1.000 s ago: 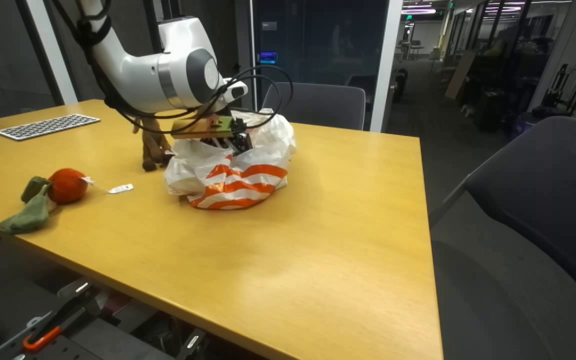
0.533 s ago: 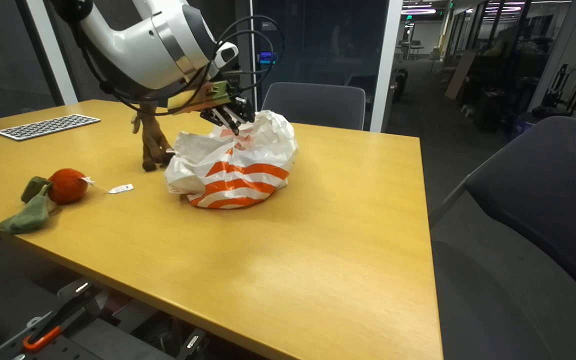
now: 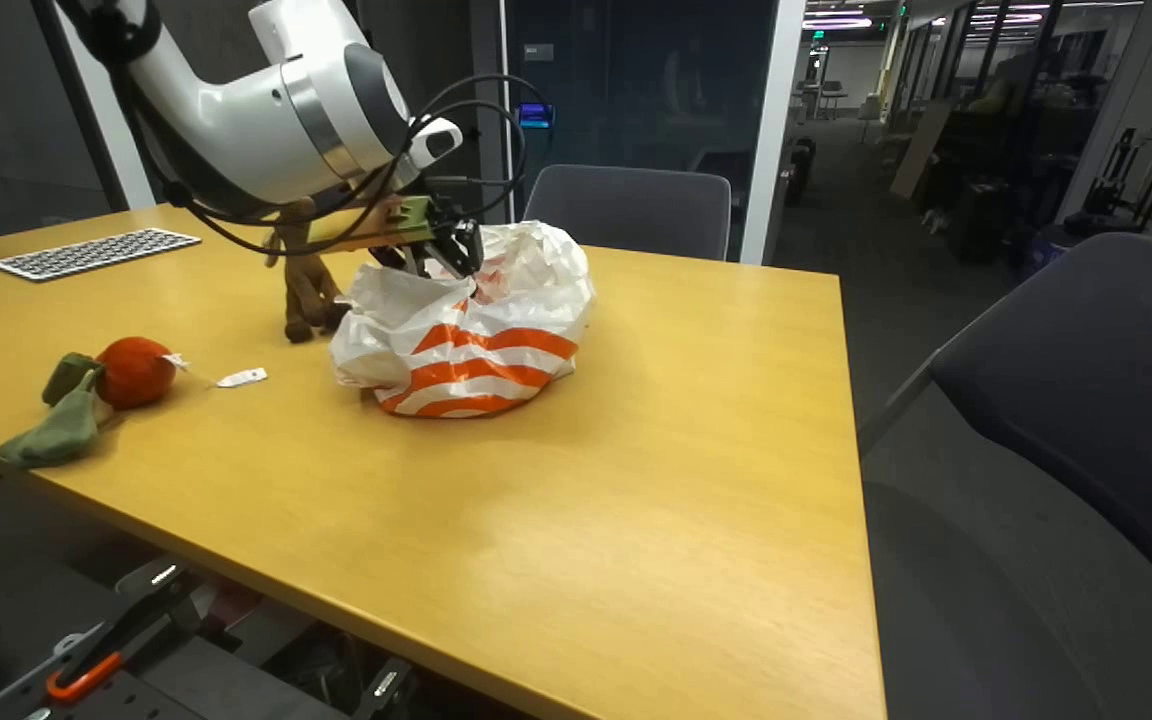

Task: Move the objects, which are in the plastic, to the table

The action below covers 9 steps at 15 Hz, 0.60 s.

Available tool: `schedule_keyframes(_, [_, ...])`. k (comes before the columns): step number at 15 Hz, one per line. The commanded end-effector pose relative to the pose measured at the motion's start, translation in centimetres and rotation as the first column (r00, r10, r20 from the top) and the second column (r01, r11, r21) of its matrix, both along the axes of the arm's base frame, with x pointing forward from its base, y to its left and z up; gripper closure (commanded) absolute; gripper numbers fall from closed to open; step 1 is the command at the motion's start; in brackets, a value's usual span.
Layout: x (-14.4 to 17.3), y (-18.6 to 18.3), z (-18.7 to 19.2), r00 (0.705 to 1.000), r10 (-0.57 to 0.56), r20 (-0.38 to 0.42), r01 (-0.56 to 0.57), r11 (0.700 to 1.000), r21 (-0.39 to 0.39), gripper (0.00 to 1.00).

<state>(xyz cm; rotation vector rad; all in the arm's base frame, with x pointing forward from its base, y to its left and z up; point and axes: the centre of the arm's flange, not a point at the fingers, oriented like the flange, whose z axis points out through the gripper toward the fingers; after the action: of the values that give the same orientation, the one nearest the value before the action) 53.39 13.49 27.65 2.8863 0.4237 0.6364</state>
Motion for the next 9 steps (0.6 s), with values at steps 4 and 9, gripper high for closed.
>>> schedule_keyframes(4, [3.5, -1.8, -1.8, 0.999, -0.034, -0.029, 0.034, 0.999, 0.004, 0.0])
schedule_keyframes(9, [4.3, -2.7, -4.0, 0.994, -0.06, -0.09, 0.064, 0.997, 0.05, 0.0])
